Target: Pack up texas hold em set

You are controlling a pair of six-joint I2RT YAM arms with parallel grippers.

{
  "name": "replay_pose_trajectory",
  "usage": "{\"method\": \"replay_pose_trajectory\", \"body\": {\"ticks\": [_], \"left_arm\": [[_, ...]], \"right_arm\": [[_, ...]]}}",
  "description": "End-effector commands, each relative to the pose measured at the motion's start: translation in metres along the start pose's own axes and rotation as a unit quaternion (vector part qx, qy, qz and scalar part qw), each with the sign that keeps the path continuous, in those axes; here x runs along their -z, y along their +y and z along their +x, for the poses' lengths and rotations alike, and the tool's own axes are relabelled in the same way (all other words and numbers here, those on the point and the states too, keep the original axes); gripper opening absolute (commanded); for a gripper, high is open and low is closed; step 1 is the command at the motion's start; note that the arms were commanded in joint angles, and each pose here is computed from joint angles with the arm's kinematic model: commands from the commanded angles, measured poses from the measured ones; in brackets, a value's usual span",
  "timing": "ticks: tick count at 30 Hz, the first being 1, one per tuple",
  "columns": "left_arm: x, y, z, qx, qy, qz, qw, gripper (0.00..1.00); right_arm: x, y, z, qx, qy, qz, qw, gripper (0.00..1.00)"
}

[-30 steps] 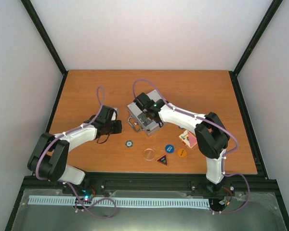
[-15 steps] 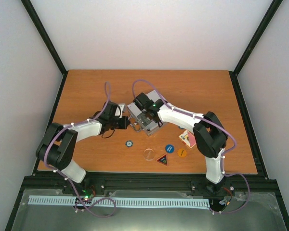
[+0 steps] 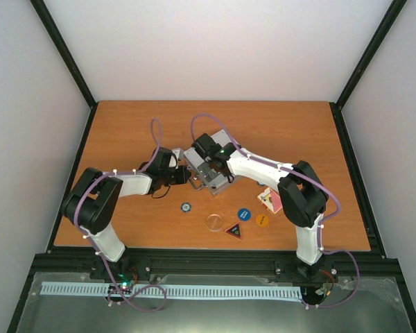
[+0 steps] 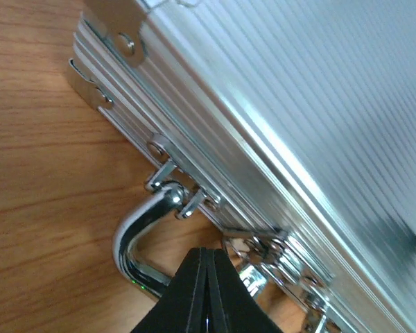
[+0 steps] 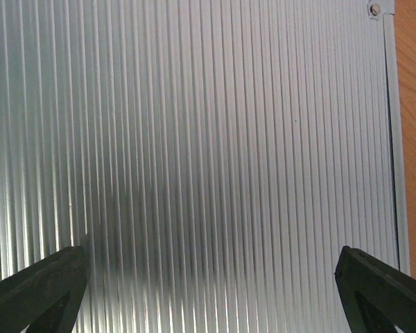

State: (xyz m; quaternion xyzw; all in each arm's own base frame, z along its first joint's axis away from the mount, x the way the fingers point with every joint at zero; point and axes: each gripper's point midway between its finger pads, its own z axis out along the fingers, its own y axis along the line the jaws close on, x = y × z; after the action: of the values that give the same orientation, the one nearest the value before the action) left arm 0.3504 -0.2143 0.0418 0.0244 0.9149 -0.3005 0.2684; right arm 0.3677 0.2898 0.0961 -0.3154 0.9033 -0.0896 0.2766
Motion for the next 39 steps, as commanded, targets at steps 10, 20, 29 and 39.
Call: {"method": "replay_pose_trajectory", "body": {"ticks": [10, 20, 29, 39], "left_arm": [[-0.031, 0.039, 0.029, 0.039, 0.031, -0.071, 0.996, 0.01], [-0.029, 0.040, 0.029, 0.040, 0.028, -0.071, 0.996, 0.01], [-0.033, 0.041, 0.032, 0.040, 0.034, -0.069, 0.996, 0.01], [-0.030, 0.039, 0.032, 0.037, 0.032, -0.067, 0.997, 0.01]], "right_arm": [[0.034, -0.007, -0.016, -0.009, -0.035, -0.021, 0.999, 1.00], [0.048, 0.022, 0.001, 0.016, -0.029, -0.072, 0.997, 1.00], [0.037, 0.047, 0.025, 0.049, 0.000, -0.080, 0.996, 1.00], [0.007, 0.042, 0.030, 0.058, 0.023, -0.018, 0.998, 1.00]]}}
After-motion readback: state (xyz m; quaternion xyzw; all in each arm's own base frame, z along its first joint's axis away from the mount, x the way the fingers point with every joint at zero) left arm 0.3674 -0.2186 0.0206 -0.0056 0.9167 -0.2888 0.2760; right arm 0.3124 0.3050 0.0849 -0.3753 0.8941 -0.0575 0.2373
